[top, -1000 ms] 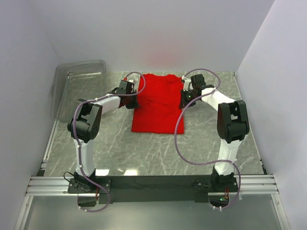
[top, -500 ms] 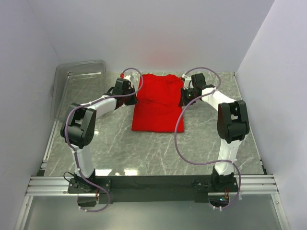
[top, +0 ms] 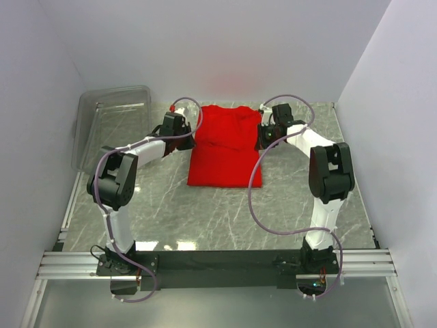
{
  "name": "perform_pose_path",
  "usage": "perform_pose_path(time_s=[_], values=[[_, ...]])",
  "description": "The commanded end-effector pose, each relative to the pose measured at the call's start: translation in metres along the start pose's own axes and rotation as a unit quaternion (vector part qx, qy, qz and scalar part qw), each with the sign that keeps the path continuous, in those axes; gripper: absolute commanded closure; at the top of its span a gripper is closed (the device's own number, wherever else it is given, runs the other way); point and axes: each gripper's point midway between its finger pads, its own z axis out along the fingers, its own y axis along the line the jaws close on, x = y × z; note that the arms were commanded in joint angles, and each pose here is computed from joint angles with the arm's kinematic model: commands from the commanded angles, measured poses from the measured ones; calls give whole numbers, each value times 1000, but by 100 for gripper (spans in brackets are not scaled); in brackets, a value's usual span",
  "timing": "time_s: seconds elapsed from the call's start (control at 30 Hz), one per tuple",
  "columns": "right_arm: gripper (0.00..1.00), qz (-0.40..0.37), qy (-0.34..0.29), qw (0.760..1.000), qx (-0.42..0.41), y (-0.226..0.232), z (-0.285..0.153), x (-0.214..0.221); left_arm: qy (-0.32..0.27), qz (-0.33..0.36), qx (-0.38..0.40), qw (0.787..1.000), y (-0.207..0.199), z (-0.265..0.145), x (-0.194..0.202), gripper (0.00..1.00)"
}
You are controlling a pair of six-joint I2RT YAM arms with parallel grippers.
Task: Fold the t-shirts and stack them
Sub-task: Fold the T-shirt at the center of the board.
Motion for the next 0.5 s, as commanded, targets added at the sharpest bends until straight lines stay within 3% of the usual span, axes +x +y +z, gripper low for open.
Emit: perform_pose_path(time_s=[0.0,0.23,0.3,0.47], values=[[100,-8,-37,999,24,-12,-1,-31,-26,7,-3,1000,1,8,-21,100],[100,-3,-13,999,44,-22,8,-27,0,-2,-1,1000,4,22,-13,99],[92,-1,-2,999,46,-24,9,-24,6,-1,1,1000,2,24,-13,97],[72,-8,-18,999,50,-22,0,-30,-22,4,13,1000,-8,9,-31,66]])
